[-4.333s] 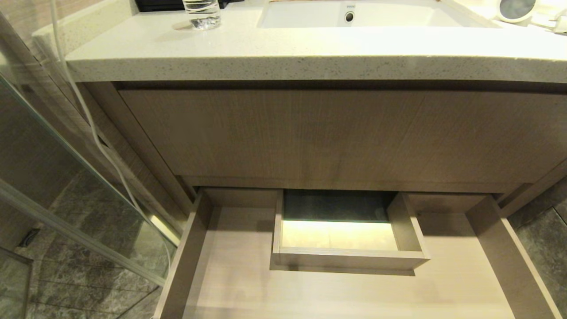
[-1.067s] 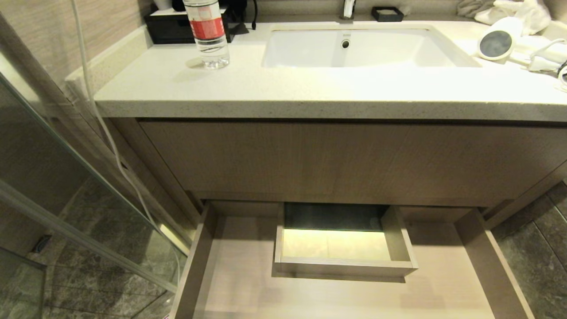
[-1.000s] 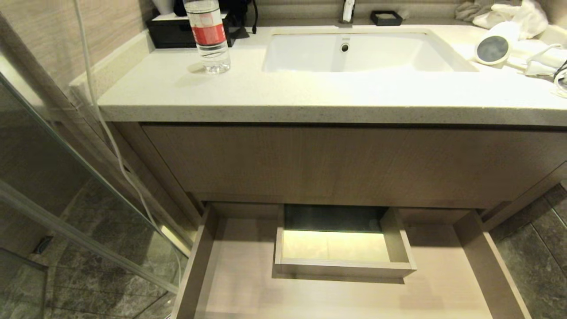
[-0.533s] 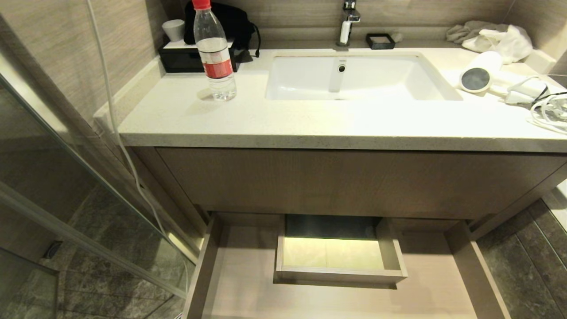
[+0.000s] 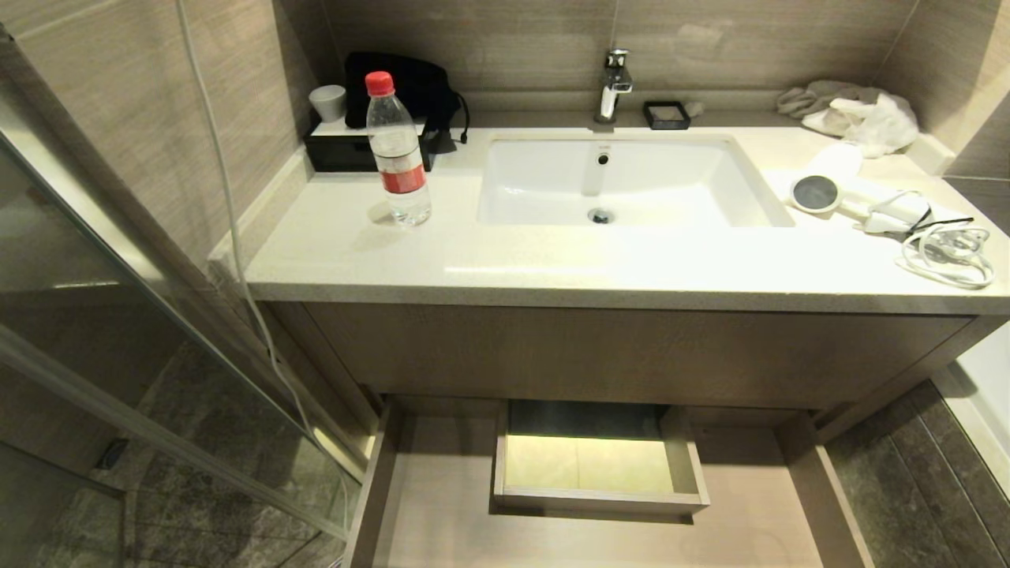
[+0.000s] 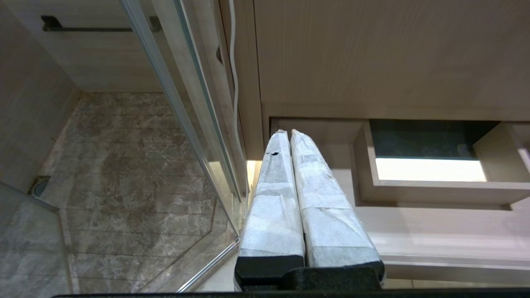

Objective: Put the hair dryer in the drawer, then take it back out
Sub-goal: Pick up the hairdryer

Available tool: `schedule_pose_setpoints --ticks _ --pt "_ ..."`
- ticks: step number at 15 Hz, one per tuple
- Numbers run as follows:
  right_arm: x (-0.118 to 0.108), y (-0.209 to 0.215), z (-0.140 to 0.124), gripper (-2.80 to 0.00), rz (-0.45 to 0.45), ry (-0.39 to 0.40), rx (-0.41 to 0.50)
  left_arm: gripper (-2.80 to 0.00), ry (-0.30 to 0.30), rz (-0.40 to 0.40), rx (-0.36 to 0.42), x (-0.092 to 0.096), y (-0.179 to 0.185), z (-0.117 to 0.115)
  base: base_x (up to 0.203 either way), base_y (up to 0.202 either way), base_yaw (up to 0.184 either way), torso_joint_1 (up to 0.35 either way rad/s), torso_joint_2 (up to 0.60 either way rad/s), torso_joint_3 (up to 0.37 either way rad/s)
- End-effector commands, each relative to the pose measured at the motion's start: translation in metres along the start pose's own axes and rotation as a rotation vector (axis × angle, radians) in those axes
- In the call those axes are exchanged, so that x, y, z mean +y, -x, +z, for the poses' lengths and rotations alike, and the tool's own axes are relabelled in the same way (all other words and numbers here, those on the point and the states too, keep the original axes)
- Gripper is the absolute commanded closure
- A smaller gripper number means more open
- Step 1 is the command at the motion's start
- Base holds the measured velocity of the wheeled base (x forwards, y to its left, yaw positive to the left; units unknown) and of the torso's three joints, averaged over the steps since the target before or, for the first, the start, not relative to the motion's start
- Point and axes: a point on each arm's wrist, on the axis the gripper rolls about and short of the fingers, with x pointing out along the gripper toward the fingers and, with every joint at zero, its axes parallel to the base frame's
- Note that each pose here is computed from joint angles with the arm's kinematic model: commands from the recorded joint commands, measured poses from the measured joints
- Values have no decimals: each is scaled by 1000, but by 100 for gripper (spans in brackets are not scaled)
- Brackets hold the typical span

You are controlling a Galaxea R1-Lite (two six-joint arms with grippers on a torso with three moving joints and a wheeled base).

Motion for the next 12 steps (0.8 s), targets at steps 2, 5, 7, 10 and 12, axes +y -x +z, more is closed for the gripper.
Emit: schedule_pose_setpoints --ticks 2,5,7,10,12 --pt "0 0 0 0 1 -2 3 0 0 0 0 0 0 0 0 0 0 255 -570 -315" --pt "0 0 0 0 1 -2 3 0 0 0 0 0 0 0 0 0 0 182 -399 -219" --pt "0 0 0 0 1 -2 3 0 0 0 -1 0 0 0 0 0 0 166 -356 -195" --pt "0 0 -1 0 0 -3 4 0 0 0 0 0 0 0 0 0 0 75 -158 -84" --pt "0 0 -1 0 0 -3 4 0 0 0 -2 0 0 0 0 0 0 0 0 0"
